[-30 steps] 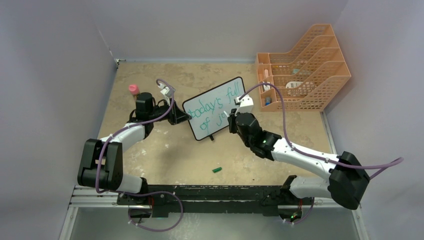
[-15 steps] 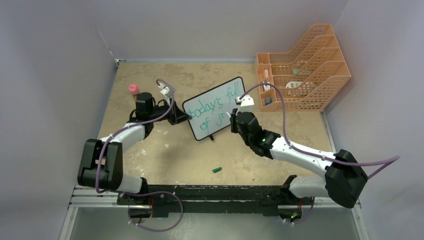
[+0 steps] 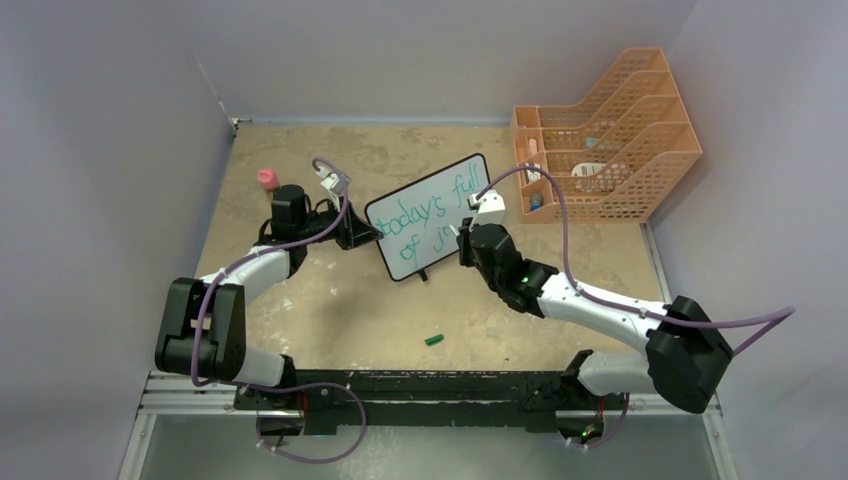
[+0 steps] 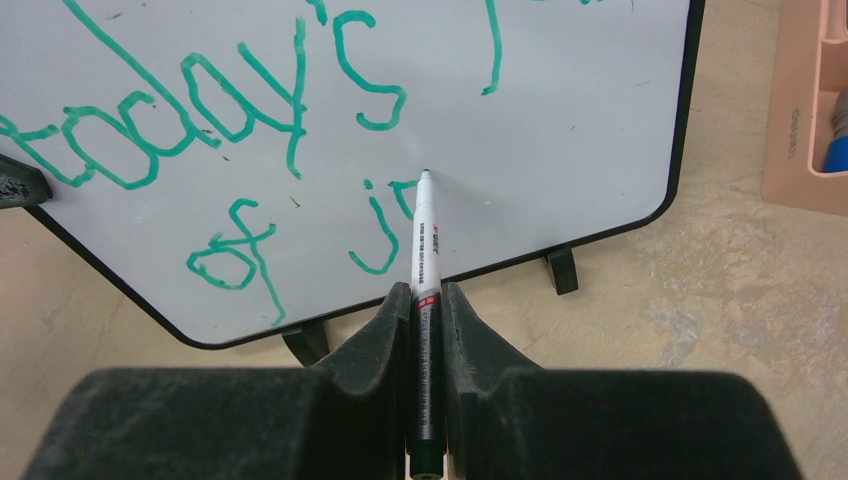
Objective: Write a sentence on the whiteboard
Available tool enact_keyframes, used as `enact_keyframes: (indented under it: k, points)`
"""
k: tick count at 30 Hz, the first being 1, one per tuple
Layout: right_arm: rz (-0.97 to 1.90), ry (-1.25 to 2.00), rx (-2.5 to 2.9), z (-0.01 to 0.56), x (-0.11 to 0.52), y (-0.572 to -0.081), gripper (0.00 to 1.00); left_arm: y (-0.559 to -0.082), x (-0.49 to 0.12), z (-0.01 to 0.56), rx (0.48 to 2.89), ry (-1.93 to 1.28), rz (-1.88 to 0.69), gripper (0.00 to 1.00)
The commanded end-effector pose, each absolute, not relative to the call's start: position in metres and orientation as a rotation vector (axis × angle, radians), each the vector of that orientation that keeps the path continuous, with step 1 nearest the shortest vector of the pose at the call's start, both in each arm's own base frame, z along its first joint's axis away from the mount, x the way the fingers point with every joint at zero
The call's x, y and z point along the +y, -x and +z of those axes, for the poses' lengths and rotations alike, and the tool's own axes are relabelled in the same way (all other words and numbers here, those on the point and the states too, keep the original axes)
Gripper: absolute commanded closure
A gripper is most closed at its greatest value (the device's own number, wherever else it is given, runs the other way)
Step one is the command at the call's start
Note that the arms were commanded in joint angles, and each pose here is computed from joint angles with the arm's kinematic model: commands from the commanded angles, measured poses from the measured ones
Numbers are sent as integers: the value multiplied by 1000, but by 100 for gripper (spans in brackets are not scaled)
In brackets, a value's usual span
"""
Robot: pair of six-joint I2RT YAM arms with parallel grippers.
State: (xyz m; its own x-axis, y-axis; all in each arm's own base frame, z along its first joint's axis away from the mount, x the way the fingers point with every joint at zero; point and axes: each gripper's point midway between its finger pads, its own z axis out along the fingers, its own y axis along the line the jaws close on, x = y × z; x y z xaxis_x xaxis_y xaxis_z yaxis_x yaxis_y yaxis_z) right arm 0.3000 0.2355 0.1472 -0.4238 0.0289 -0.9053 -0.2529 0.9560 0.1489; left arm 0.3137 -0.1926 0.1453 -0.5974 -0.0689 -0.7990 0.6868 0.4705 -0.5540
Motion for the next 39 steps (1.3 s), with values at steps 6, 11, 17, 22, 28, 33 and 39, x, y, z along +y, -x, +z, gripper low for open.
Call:
enact_keyframes:
  k: [6, 11, 17, 22, 28, 33, 39]
  points:
    - [329, 139, 1939, 161, 243, -312, 100, -320, -195, 168, 1834, -581, -1163, 100]
    - [305, 129, 1952, 156, 239, -312, 100, -320, -195, 168, 1833, -581, -1162, 100]
    - [283, 116, 1977, 148, 233, -309, 100, -320, -195, 168, 1833, -581, -1161, 100]
    - [271, 102, 1995, 143, 228, -307, 100, -320, -195, 169, 1833, -581, -1161, 100]
    - [257, 90, 2005, 140, 223, -305, 100, -320, -195, 169, 1832, -581, -1161, 100]
    - [250, 92, 2018, 137, 221, -303, 100, -319, -195, 168, 1834, -579, -1162, 100]
    - [251, 79, 2010, 141, 217, -302, 100, -319, -195, 168, 1835, -579, -1164, 100]
